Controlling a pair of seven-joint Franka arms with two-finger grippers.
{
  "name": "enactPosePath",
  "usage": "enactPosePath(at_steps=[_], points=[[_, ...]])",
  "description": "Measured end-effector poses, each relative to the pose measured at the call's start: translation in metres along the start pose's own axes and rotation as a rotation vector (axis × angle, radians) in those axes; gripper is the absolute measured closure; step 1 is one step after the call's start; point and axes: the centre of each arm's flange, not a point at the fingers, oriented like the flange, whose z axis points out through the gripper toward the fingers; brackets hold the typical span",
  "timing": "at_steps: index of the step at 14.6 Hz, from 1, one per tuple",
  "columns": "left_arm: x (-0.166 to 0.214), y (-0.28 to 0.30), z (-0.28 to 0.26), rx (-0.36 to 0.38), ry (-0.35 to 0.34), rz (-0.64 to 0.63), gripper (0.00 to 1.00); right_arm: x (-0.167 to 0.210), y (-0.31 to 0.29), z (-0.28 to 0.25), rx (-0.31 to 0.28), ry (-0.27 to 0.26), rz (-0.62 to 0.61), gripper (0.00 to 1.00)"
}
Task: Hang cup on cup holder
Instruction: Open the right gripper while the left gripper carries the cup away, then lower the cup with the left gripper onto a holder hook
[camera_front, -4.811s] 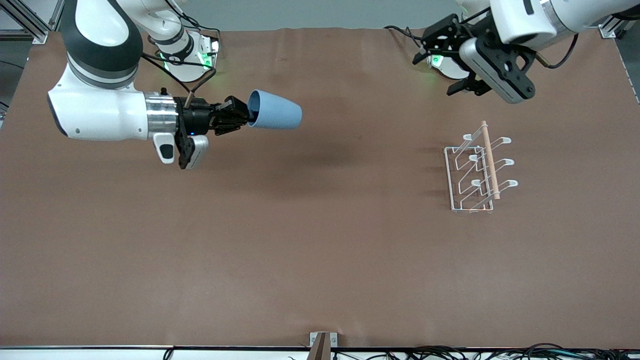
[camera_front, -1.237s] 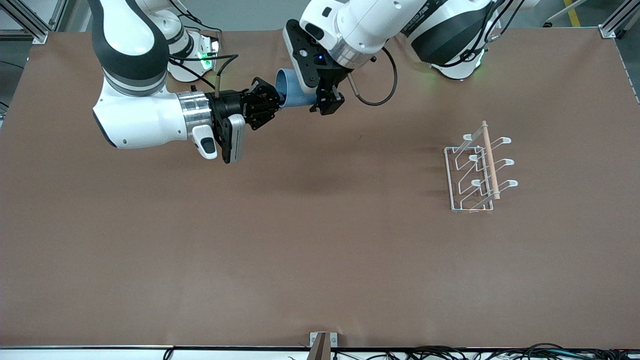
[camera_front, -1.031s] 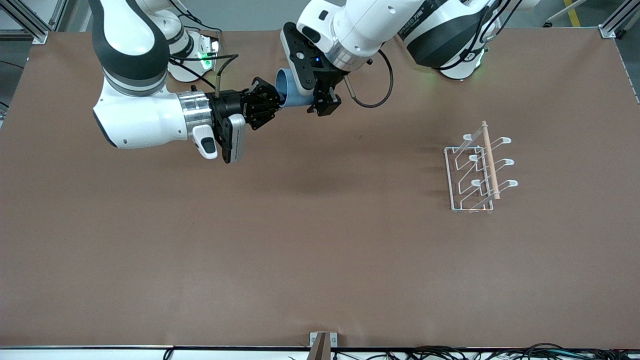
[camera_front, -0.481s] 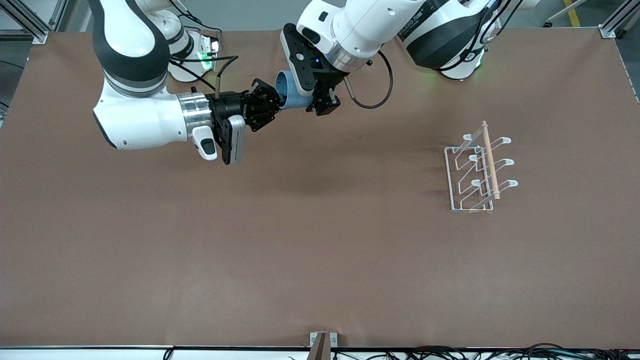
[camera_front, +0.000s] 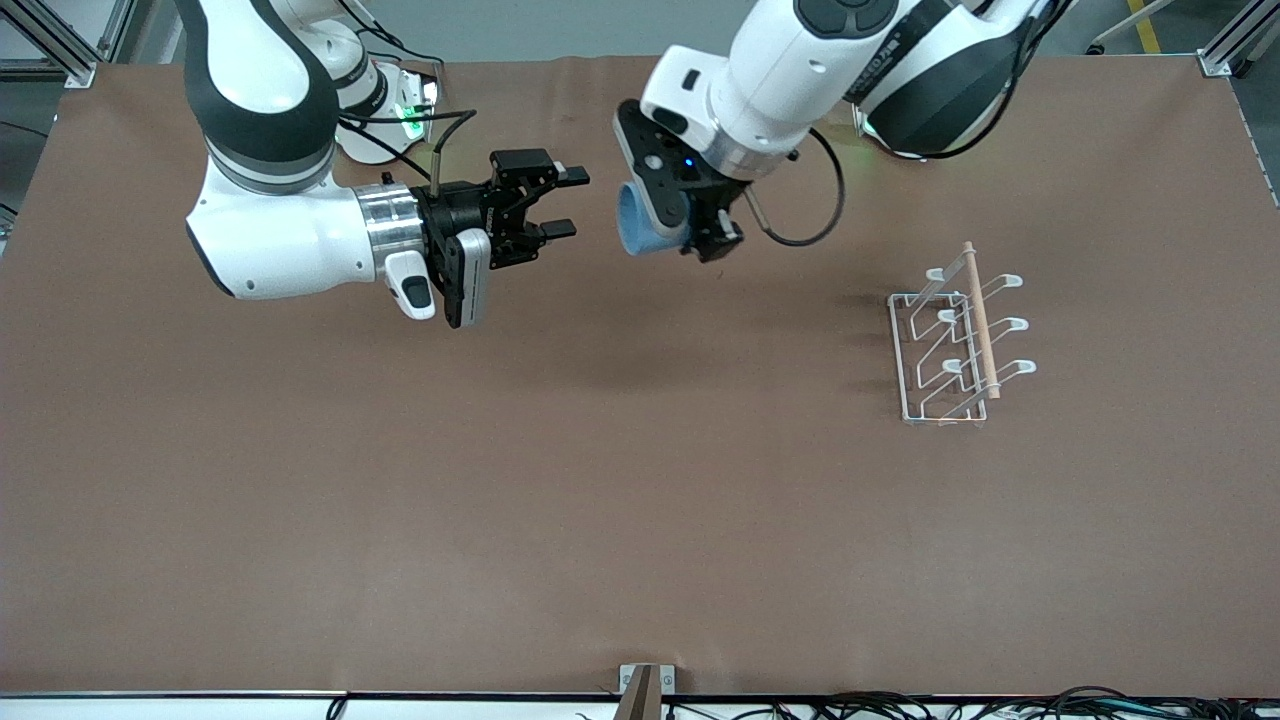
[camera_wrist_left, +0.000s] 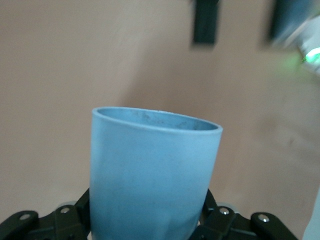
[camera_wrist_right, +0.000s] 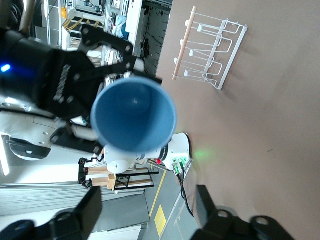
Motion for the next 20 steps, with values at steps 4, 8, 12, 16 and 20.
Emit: enactPosePath(at_steps=[4, 8, 12, 16, 20], points=[[-0.041, -0.050, 0.002, 0.086, -0.172, 0.005, 0.22, -0.003, 0.026, -0.036, -0.091, 0.020, 0.023, 0.00], [-0.081, -0.088, 0.000, 0.175, -0.371, 0.023, 0.22, -0.024, 0.082, -0.105, -0.322, -0.009, 0.082, 0.00], [-0.107, -0.121, 0.002, 0.268, -0.565, 0.124, 0.22, -0.053, 0.113, -0.173, -0.539, -0.037, 0.129, 0.00], [-0.117, -0.140, 0.018, 0.314, -0.724, 0.172, 0.22, -0.085, 0.105, -0.254, -0.784, -0.032, 0.150, 0.00], [-0.131, -0.162, 0.025, 0.353, -0.898, 0.236, 0.22, -0.080, 0.042, -0.301, -1.001, 0.048, 0.222, 0.00]])
